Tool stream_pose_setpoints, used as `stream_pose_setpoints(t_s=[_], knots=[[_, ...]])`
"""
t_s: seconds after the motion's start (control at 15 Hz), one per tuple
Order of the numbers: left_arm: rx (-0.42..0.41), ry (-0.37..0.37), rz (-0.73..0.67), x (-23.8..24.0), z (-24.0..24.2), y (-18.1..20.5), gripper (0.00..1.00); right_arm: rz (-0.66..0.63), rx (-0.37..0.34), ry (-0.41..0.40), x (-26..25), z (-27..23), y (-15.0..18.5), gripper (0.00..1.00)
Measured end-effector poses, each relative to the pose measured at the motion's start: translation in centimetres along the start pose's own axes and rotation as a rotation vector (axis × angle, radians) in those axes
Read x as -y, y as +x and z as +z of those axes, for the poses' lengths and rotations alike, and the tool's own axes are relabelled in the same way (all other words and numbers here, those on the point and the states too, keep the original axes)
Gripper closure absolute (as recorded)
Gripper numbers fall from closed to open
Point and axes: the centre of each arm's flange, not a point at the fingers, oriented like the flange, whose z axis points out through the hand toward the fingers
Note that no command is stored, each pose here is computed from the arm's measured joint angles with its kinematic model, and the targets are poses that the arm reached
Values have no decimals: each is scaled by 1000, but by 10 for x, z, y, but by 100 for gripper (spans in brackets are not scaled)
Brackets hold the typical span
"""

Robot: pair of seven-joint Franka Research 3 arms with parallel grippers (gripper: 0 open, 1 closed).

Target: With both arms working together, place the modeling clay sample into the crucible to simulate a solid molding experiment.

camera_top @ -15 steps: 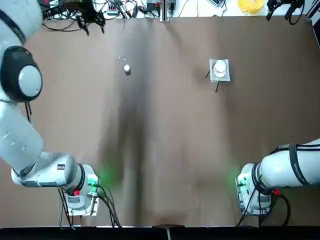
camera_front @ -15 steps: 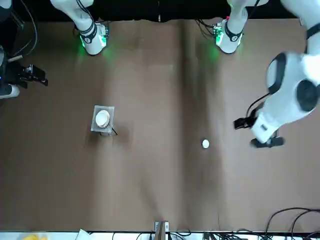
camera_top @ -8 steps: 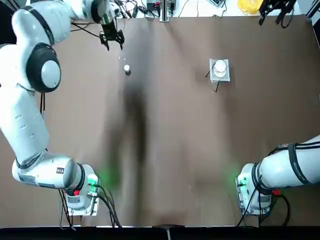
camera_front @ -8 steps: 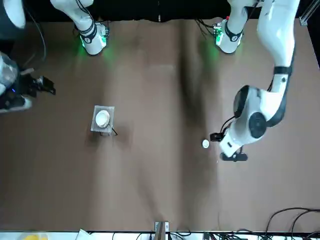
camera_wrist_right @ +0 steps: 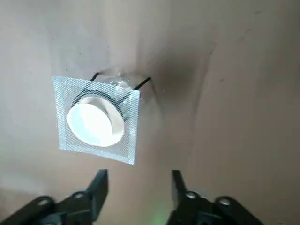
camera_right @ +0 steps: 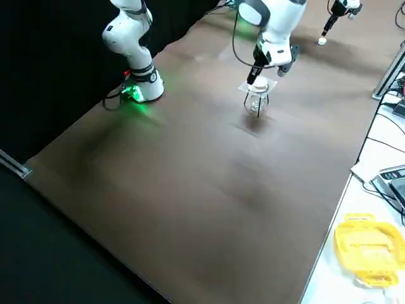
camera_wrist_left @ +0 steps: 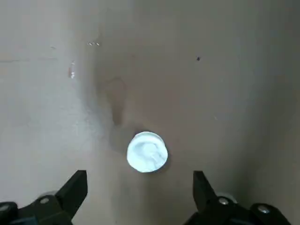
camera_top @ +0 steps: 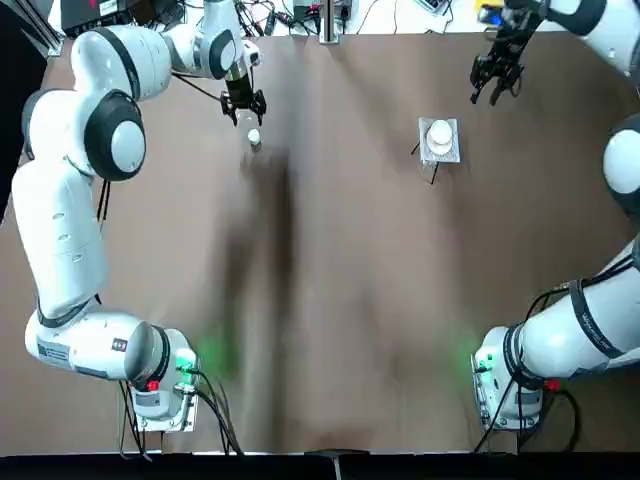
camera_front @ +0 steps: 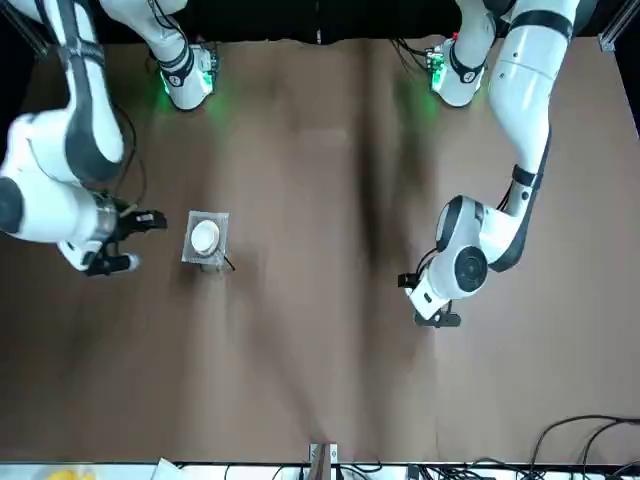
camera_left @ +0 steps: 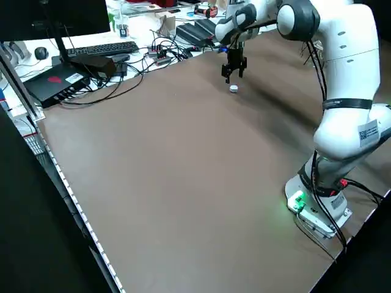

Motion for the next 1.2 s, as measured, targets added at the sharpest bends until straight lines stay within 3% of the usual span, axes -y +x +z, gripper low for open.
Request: stream_pose_setpoints(t_s=[0.13, 0.47, 0.93, 1.2], knots=[[-1, 0, 2, -1, 8, 1, 0, -9, 23, -5, 8, 21, 10, 50], [-71, 5, 24, -3, 26, 11, 0, -61, 56, -33, 44, 61, 26, 51], [-43, 18, 19, 0, 41, 6, 1, -64, 99, -40, 47, 87, 31, 54], [-38, 22, 7, 0, 45, 6, 7, -66, 109, -42, 48, 92, 32, 55]])
